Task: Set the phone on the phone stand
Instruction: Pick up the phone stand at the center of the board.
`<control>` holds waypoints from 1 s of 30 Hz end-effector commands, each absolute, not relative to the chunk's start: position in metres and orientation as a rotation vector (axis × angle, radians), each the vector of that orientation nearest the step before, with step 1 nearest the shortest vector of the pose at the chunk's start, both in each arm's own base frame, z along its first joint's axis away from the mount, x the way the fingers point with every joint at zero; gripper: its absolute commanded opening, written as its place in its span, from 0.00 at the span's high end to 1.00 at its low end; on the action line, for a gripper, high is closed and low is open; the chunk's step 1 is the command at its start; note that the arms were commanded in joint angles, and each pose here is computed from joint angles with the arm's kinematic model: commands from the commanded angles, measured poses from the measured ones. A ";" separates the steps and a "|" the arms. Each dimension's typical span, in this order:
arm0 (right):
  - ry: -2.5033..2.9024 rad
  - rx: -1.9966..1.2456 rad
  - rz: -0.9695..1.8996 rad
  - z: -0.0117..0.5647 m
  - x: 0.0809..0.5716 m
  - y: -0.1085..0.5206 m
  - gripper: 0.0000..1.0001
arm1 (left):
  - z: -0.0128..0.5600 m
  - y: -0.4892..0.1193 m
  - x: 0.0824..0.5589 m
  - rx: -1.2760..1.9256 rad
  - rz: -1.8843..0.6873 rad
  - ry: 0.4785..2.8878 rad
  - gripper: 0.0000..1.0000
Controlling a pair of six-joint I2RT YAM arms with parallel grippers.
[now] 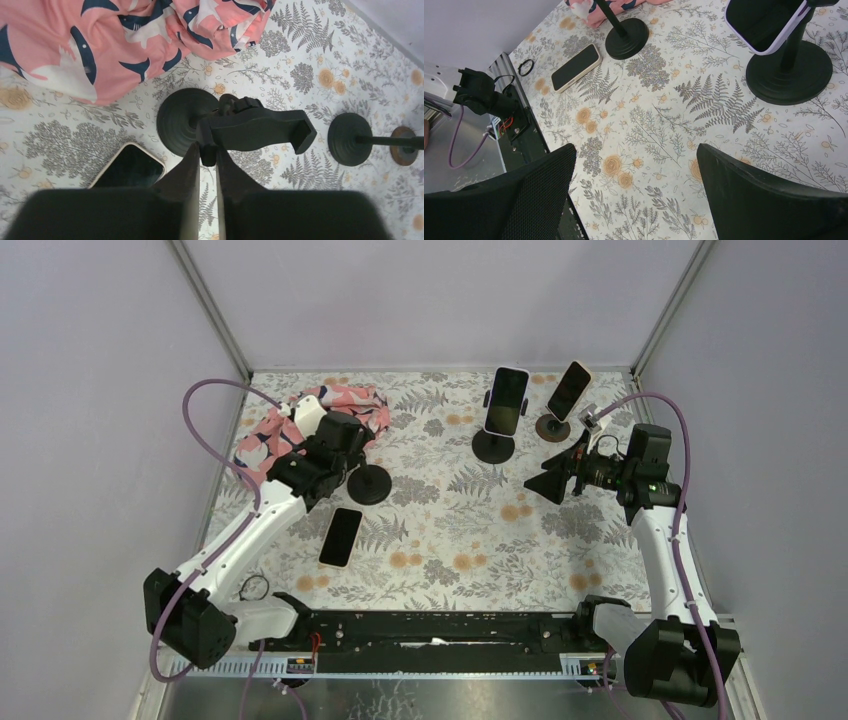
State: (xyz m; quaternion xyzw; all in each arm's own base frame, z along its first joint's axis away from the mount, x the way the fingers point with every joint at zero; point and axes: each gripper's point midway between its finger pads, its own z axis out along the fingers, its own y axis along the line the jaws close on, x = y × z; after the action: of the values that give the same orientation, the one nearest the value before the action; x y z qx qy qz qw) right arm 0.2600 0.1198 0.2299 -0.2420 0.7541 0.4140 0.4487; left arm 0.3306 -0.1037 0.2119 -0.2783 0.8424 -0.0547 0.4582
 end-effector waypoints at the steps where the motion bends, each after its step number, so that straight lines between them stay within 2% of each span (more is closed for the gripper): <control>1: 1.815 -0.642 1.008 0.247 0.259 0.121 0.00 | 0.217 -0.103 0.331 -0.623 -0.106 2.087 0.92; 4: 1.812 -0.644 1.008 0.248 0.259 0.121 0.00 | 0.222 -0.114 0.330 -0.541 -0.159 2.107 1.00; 13: 1.805 -0.654 1.016 0.249 0.256 0.123 0.00 | 0.250 -0.164 0.319 -0.251 -0.443 2.117 1.00; 19: 1.786 -0.677 1.030 0.251 0.252 0.125 0.00 | 0.267 -0.225 0.297 -0.065 -0.629 2.087 1.00; 30: 1.763 -0.722 1.028 0.259 0.245 0.127 0.00 | 0.278 -0.309 0.268 -0.058 -0.671 2.040 1.00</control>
State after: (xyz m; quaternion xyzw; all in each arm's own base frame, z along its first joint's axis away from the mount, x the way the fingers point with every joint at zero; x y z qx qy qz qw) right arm 0.2493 0.1243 0.2375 -0.2681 0.7385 0.4240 0.4504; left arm 0.2501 -0.2797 0.2225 0.0374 0.8863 -0.2240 0.4036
